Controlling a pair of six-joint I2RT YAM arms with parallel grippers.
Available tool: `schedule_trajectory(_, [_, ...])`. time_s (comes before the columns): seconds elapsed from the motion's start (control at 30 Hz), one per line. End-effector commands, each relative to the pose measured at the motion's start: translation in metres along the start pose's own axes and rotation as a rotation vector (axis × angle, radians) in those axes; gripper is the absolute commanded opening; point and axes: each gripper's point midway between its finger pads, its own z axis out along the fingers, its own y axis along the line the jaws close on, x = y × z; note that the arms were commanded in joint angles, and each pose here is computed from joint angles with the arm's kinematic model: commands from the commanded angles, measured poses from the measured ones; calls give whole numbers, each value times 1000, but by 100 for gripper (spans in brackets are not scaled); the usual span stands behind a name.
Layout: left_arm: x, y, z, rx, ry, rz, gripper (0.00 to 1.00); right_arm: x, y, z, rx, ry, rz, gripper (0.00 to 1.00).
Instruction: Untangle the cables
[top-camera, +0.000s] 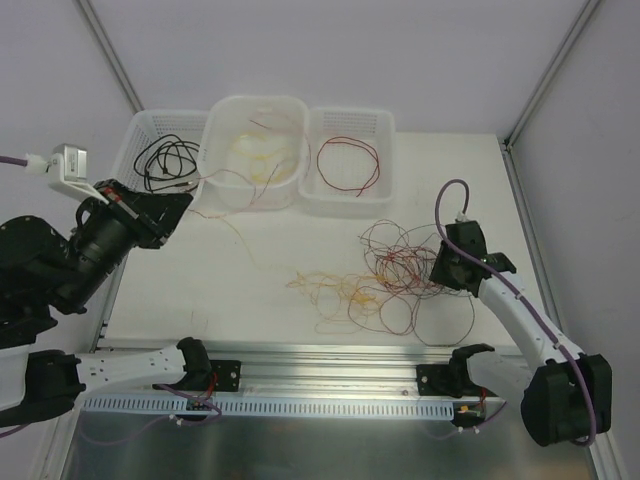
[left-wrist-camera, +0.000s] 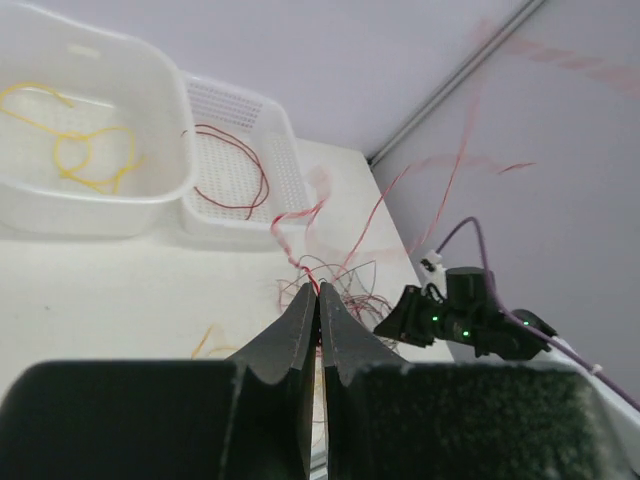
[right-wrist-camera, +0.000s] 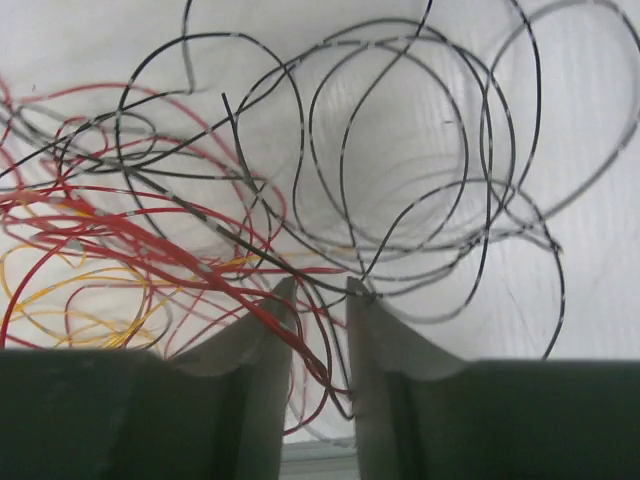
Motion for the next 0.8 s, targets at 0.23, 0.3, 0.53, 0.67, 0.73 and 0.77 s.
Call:
schedule_trajectory(0.23, [78, 31, 43, -218, 211, 283, 0, -40, 60, -101, -299, -177, -215, 65])
schedule_trajectory(0.3, [89, 30, 54, -242, 236, 310, 0, -40, 68, -114, -333, -196, -248, 74])
schedule_trajectory(0.53, [105, 16, 79, -230, 296, 371, 0, -33, 70, -145, -415, -263, -295, 84])
schedule_trajectory(0.67, [85, -3, 98, -187, 256, 371, 0, -30, 64, -158, -436, -303, -300, 95])
schedule_trajectory(0.73, [80, -11, 111, -171, 244, 390, 0, -29, 60, -163, -442, -319, -300, 98])
schedule_trajectory(0.77, [70, -17, 116, -159, 220, 382, 0, -28, 58, -168, -456, -340, -295, 100])
